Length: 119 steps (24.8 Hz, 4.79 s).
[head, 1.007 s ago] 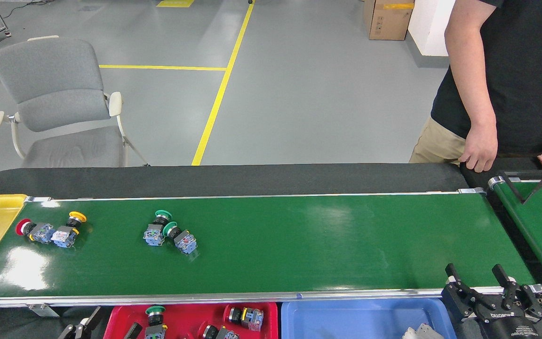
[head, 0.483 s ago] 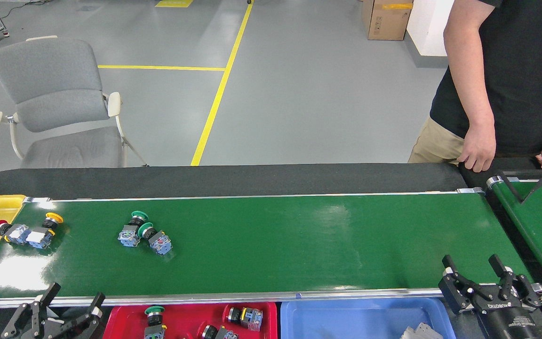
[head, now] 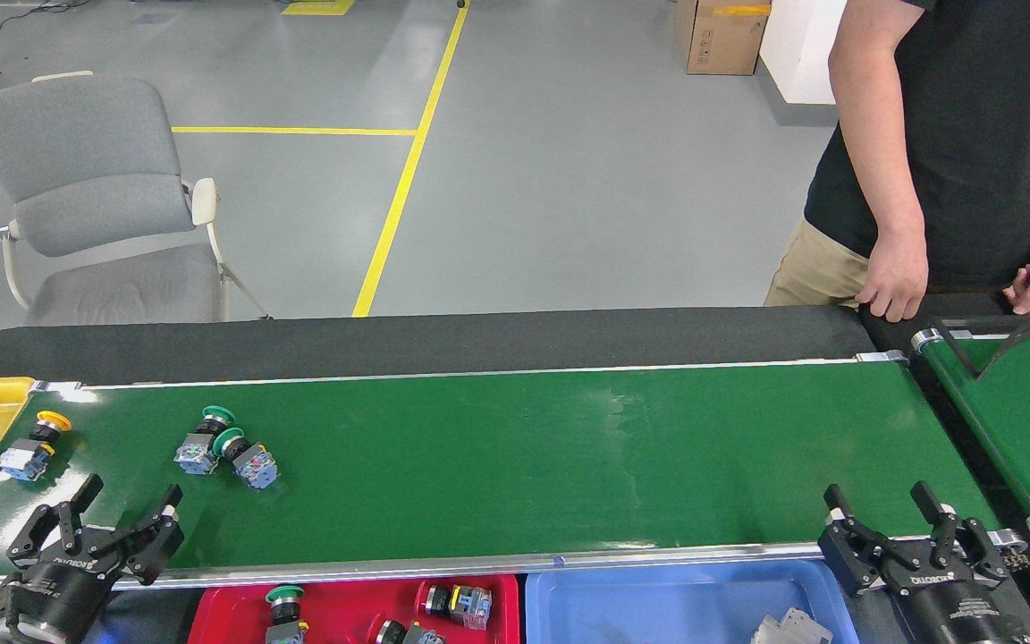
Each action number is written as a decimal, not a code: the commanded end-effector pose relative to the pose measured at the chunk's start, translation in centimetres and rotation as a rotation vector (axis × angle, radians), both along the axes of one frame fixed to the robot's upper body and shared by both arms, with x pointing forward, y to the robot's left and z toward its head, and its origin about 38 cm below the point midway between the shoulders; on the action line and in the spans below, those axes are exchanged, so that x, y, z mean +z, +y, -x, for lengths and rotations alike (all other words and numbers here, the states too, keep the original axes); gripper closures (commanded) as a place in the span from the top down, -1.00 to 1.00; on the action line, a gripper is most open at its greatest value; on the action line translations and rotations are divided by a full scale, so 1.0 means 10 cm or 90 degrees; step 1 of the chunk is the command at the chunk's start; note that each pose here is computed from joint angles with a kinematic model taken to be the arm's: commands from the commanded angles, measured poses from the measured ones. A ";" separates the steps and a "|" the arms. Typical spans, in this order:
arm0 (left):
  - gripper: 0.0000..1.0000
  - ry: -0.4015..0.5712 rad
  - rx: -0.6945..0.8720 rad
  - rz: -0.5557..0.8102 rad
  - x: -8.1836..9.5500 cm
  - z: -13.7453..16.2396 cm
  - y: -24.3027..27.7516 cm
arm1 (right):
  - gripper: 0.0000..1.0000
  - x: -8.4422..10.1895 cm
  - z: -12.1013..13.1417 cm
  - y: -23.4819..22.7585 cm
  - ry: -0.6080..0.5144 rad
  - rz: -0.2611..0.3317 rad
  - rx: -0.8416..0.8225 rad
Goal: Pick switch part from conveyor to tray
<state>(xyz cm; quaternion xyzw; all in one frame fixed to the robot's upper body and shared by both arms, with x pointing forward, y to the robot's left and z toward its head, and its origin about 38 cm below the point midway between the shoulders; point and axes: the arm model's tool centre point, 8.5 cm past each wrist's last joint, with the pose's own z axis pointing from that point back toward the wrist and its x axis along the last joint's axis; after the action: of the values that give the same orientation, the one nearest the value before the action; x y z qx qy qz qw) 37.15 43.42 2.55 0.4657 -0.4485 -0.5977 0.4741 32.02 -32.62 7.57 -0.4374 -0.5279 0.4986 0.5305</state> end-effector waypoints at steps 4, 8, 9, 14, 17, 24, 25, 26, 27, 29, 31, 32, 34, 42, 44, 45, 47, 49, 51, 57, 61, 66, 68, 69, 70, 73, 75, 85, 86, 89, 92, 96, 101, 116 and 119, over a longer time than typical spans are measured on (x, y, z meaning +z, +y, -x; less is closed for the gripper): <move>0.98 0.000 0.002 -0.008 0.08 -0.17 0.08 | 0.97 0.09 -0.04 -0.01 -0.012 0.007 0.005; 0.86 0.007 0.038 0.004 0.07 -0.33 0.18 | 0.97 0.08 -0.05 0.01 -0.004 0.007 0.009; 0.79 0.007 0.049 0.007 0.07 -0.37 0.20 | 0.97 0.07 -0.05 0.04 -0.002 0.006 0.014; 0.14 0.012 0.045 0.017 0.05 -0.40 0.21 | 0.97 0.09 -0.09 0.09 -0.007 0.001 0.019; -0.66 0.023 -0.039 0.049 0.01 -0.38 0.02 | 0.97 0.09 -0.09 0.09 -0.007 0.001 0.020; -0.86 -0.030 -0.153 0.089 0.15 -0.09 -0.29 | 0.97 0.08 -0.08 0.10 -0.005 -0.003 0.020; -0.86 -0.041 -0.177 0.093 0.18 0.04 -0.36 | 0.97 0.08 -0.09 0.10 -0.007 -0.004 0.020; -0.85 -0.056 -0.190 0.093 0.23 0.15 -0.43 | 0.97 0.08 -0.09 0.10 -0.007 -0.004 0.020; -0.84 -0.069 -0.204 0.095 0.26 0.29 -0.50 | 0.97 0.09 -0.09 0.10 -0.008 -0.004 0.020; -0.81 -0.073 -0.229 0.092 0.28 0.60 -0.67 | 0.97 0.08 -0.09 0.10 -0.008 -0.004 0.020; -0.78 -0.073 -0.256 0.092 0.29 0.97 -0.90 | 0.97 0.08 -0.09 0.09 -0.007 -0.004 0.016; -0.74 -0.075 -0.264 0.094 0.30 1.09 -0.98 | 0.97 0.09 -0.09 0.09 -0.008 -0.004 0.016; -0.44 -0.071 -0.277 0.110 0.30 1.35 -1.18 | 0.97 0.11 -0.10 0.11 -0.012 -0.004 0.019; 0.99 -0.068 -0.272 0.160 0.19 1.46 -1.47 | 0.97 0.04 -0.03 0.11 -0.001 -0.005 0.021; 0.99 -0.076 -0.242 0.155 0.21 1.46 -1.32 | 0.97 0.00 0.02 0.11 0.008 -0.005 0.019; 0.99 -0.084 -0.221 0.151 0.23 1.47 -1.25 | 0.97 0.00 0.03 0.11 0.007 -0.006 0.019; 0.99 -0.081 -0.176 0.142 0.22 1.51 -1.11 | 0.97 0.05 0.06 0.13 0.000 -0.003 0.021; 0.99 -0.078 -0.114 0.117 0.22 1.50 -0.91 | 0.97 0.02 0.19 0.14 0.009 0.001 0.023; 0.99 -0.079 0.008 0.081 0.18 1.50 -0.60 | 0.97 -0.03 0.23 0.14 0.017 0.003 0.017; 0.99 -0.062 0.079 0.011 0.17 1.52 -0.30 | 0.96 -0.20 0.47 0.15 0.018 0.033 0.001; 0.99 -0.057 0.086 0.011 0.15 1.47 -0.24 | 0.96 -0.21 0.49 0.14 0.021 0.035 0.002; 0.98 -0.014 0.120 0.027 0.03 1.09 -0.06 | 0.96 -0.22 0.50 0.14 0.022 0.034 0.002; 0.98 -0.007 0.142 0.015 0.01 1.02 0.11 | 0.96 -0.23 0.51 0.13 0.024 0.036 0.001; 0.98 -0.003 0.157 0.007 0.01 0.99 0.20 | 0.96 -0.23 0.52 0.13 0.026 0.037 0.001; 0.98 0.005 0.168 0.001 -0.01 0.98 0.28 | 0.96 -0.23 0.52 0.13 0.026 0.036 0.003; 0.98 0.005 0.209 -0.007 0.00 0.87 0.48 | 0.96 -0.22 0.51 0.12 0.025 0.040 0.008; 0.98 0.005 0.222 -0.007 0.03 0.76 0.58 | 0.96 -0.22 0.51 0.13 0.023 0.040 0.012; -0.84 0.022 0.237 0.014 -0.05 0.54 0.85 | 0.97 -0.18 0.45 0.17 0.017 0.037 0.023; -0.90 0.004 0.222 0.018 -0.03 0.53 0.82 | 0.97 -0.19 0.46 0.17 0.019 0.036 0.023; -0.99 -0.050 0.135 0.031 0.07 0.52 0.54 | 0.97 -0.21 0.46 0.17 0.035 0.037 0.023; -0.92 -0.055 -0.011 0.039 0.13 0.74 0.04 | 0.97 -0.21 0.46 0.17 0.036 0.037 0.023; 0.06 -0.074 -0.184 0.065 0.29 1.25 -0.75 | 0.97 -0.21 0.46 0.17 0.035 0.036 0.022; 1.00 -0.086 -0.215 0.131 0.25 1.46 -1.35 | 0.96 -0.21 0.46 0.17 0.032 0.034 0.022; 1.00 -0.059 0.080 0.031 0.15 1.86 -0.29 | 0.97 -0.26 0.50 0.37 0.028 -0.005 0.040; 1.00 -0.068 0.083 0.034 0.17 1.82 -0.29 | 0.96 -0.27 0.50 0.40 0.029 -0.012 0.038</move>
<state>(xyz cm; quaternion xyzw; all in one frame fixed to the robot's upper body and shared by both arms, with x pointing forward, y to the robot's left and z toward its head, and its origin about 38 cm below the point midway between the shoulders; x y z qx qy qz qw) 18.69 40.10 3.66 0.5006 -0.4591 -0.5322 0.5054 26.90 -28.70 4.28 -0.4001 -0.5265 0.5239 0.5369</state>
